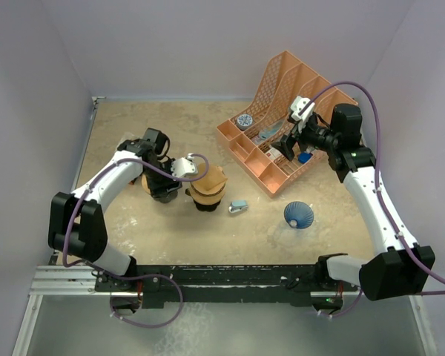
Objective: Place the coffee filter in the dripper
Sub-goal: Place the dripper holder onto the coffee server, then pick up the coffee dripper from the center of the board.
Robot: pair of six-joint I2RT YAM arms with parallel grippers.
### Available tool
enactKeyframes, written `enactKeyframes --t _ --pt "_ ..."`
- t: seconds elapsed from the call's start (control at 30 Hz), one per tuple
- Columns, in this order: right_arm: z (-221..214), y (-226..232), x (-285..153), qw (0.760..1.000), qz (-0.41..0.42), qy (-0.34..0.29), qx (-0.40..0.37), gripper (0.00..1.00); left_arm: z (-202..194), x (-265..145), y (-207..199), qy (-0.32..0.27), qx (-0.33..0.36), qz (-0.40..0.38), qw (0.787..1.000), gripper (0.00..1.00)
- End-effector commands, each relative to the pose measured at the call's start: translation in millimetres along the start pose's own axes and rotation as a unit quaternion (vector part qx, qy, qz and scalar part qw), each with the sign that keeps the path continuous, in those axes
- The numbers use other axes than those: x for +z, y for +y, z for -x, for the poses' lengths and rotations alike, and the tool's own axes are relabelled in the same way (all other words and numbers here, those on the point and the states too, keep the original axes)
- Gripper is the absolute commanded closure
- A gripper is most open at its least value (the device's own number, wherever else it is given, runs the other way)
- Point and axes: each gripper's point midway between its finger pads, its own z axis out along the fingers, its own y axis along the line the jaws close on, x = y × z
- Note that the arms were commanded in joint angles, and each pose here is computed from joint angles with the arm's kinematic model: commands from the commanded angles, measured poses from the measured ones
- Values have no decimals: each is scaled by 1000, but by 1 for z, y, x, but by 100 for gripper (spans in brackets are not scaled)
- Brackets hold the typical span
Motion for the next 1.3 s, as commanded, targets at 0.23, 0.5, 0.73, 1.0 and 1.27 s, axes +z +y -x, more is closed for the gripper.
enactKeyframes --t 0.23,0.5,0.73,1.0,1.27 --pt "15 0 -7 1000 -1 -20 -21 6 21 -32 16 -50 4 53 997 34" --pt "16 1 -9 1000 -3 -20 -22 6 30 -52 17 -78 0 70 995 29" --pt "10 1 -9 1000 -2 -10 -20 6 48 -78 16 -142 -21 90 986 27" --pt "-30 4 -12 997 4 67 -42 6 51 -110 42 -213 -107 167 957 26" --pt "-119 39 -37 967 89 229 -74 7 44 -135 77 -239 -186 264 916 25"
